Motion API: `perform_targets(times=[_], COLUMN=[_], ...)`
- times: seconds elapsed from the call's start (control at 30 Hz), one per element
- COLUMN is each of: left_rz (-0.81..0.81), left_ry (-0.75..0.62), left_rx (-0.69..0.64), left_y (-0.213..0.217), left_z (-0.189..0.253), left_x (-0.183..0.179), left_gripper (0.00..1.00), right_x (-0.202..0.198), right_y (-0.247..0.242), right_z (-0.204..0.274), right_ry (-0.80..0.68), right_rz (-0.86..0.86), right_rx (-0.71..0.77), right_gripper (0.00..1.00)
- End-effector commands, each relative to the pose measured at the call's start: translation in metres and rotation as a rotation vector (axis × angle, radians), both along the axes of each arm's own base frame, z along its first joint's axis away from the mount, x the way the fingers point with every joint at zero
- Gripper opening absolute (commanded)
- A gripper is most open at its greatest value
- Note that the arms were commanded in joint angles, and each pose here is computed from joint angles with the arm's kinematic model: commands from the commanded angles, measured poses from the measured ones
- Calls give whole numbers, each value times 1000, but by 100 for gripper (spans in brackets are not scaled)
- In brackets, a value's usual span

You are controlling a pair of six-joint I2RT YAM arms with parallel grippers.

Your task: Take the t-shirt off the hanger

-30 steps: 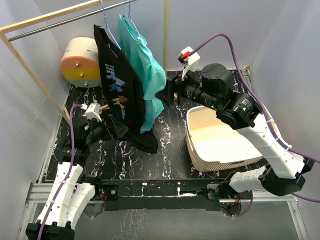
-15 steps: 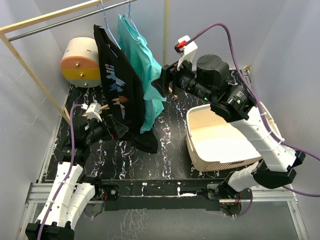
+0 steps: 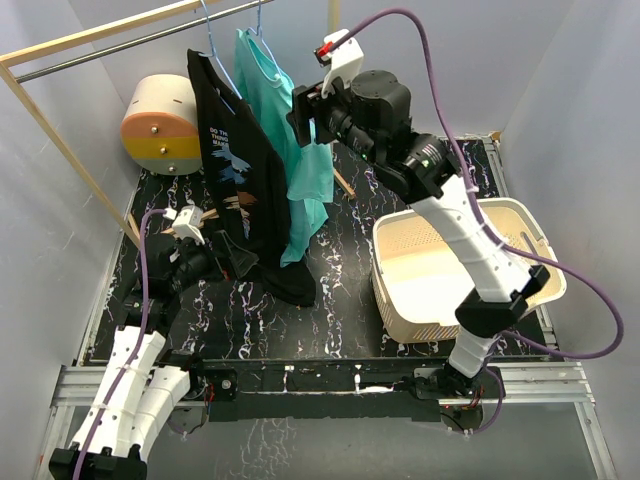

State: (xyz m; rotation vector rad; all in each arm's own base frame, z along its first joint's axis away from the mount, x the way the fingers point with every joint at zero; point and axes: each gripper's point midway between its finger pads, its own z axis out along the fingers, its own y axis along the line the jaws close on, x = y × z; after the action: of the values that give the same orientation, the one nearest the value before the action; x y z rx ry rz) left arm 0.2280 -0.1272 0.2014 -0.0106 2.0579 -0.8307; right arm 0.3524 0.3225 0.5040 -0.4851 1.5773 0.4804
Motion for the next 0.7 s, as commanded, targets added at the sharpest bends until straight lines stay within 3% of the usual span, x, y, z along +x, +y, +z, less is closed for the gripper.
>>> perform_targets(times=[0.0, 0.43, 0.67], left_rz=[-15, -19, -18], left_ry=[-27, -31, -30], left_rx=[-4, 3, 4], left_y=[-3, -5, -5], left_z=[9, 10, 9], left_x=[-2, -4, -4], left_gripper=[97, 96, 96], right_x=[34, 55, 69], right_y=[-7, 16, 15], right_z=[15, -21, -30], right_ry=[-47, 40, 56], right_rz=[-9, 107, 65], right_rx=[71, 73, 72], right_gripper=[64, 56, 35])
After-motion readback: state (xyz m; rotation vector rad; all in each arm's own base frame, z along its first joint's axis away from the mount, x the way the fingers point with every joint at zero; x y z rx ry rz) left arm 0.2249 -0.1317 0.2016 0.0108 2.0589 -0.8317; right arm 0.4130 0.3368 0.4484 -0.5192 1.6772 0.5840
